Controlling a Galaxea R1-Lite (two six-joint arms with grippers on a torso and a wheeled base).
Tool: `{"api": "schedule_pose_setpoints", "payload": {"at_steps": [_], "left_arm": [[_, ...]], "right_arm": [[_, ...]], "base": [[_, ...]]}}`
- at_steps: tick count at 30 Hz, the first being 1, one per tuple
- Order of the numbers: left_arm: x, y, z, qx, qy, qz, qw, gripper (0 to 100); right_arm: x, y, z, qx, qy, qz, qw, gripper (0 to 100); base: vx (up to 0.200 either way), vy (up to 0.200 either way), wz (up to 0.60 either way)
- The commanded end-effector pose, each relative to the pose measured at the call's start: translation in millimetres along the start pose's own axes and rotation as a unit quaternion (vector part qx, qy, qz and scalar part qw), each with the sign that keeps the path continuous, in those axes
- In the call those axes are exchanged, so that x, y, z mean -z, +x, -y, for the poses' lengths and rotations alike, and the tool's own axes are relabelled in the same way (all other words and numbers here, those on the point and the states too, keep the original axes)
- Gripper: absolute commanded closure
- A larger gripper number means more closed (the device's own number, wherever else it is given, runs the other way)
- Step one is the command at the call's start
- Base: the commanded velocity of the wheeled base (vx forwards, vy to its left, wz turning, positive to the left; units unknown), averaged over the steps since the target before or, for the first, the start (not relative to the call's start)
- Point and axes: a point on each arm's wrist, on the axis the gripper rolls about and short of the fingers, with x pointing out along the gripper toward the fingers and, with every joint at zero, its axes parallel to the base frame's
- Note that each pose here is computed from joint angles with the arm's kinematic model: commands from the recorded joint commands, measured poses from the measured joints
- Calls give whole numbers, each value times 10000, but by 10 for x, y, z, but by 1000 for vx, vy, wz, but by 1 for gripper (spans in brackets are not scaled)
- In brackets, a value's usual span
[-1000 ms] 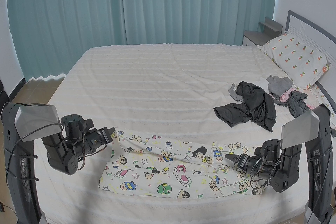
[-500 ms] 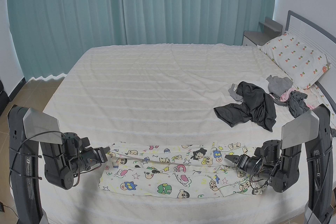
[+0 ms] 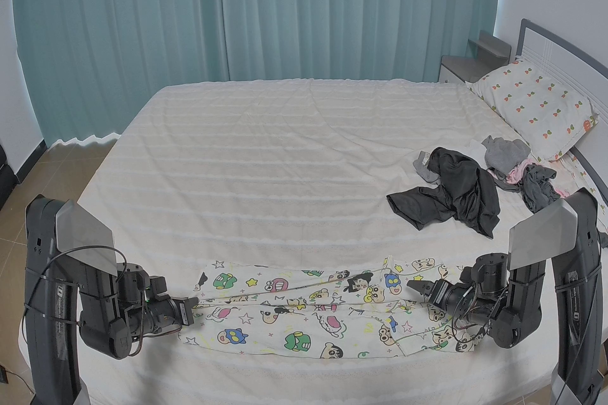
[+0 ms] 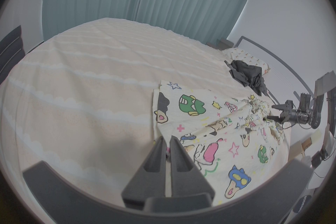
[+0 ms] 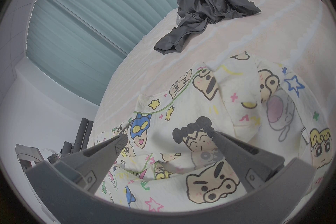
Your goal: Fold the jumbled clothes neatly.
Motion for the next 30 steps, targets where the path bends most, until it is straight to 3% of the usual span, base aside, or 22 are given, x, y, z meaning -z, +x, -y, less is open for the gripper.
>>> {"api": "schedule_pose_setpoints", "payload": {"at_steps": [1,8,9,15,24,27,30], "left_arm": [[34,-1,-1,-6,51,-22,10000,100],[15,19,3,-17,68,28,10000,100],[8,20,4,-7,65,42,10000,0],[2,12,-2,-25,-18,55,10000,0],[-243,-224,-100,-149,-732,505,9959,0],[-246,-191,-47,-106,-869,429,9952,0],[-221,-63,163,-54,-962,-19,9953,0]], "right_arm": [[4,-1,-4,7,-1,-16,10000,0],[18,-14,-14,18,-6,-59,10000,0],[14,-20,-19,14,-8,-53,10000,0],[10,-103,-37,18,-4,-48,10000,0],[-7,-323,-104,-72,-4,-113,9999,0],[-26,-355,-122,-92,-15,-80,9999,0],[-51,-496,-186,-147,-55,-48,9999,0]], "base": [[0,0,0],[0,0,0],[0,0,0],[0,0,0],[0,0,0],[0,0,0],[0,0,0]]}}
